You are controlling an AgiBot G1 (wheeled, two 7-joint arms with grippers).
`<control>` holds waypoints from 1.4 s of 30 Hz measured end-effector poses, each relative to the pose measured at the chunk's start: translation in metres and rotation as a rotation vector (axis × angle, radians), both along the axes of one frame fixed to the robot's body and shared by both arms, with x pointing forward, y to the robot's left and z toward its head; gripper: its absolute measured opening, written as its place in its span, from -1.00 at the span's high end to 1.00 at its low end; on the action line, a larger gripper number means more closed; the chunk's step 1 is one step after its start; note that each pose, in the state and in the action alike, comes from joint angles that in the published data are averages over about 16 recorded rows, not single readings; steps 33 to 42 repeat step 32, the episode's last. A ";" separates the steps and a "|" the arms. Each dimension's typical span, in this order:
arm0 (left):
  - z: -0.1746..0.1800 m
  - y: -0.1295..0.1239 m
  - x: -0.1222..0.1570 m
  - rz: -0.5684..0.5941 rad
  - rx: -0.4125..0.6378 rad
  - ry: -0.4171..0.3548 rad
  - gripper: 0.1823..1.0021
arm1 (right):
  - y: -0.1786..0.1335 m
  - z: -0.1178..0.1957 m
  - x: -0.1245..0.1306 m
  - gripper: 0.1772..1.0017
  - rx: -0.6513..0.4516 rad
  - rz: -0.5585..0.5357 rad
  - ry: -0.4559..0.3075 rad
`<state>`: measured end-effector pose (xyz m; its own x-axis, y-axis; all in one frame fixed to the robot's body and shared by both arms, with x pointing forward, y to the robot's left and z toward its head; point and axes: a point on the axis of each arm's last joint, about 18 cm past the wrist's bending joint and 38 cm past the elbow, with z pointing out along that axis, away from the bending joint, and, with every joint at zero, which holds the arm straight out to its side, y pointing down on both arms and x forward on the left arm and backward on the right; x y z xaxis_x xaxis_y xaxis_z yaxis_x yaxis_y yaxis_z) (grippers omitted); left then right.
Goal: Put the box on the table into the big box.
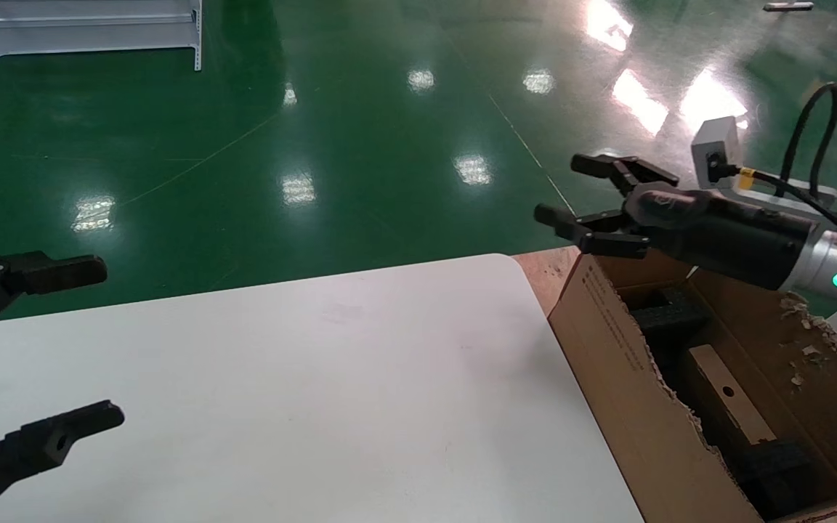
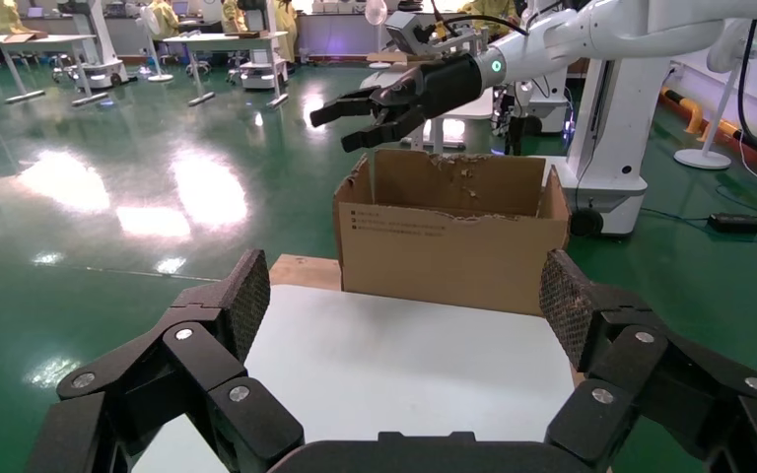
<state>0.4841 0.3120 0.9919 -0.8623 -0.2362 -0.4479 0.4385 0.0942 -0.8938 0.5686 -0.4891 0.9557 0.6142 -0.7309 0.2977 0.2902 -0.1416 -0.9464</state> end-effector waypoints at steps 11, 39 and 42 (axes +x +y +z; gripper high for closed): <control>0.000 0.000 0.000 0.000 0.000 0.000 -1.00 | 0.058 0.004 -0.003 -1.00 0.023 0.216 0.014; 0.000 0.000 0.000 0.000 0.000 0.000 -1.00 | 0.133 0.021 -0.036 -1.00 -0.041 0.478 -0.013; 0.000 0.000 0.000 0.000 0.000 0.000 -1.00 | 0.133 0.021 -0.036 -1.00 -0.041 0.478 -0.013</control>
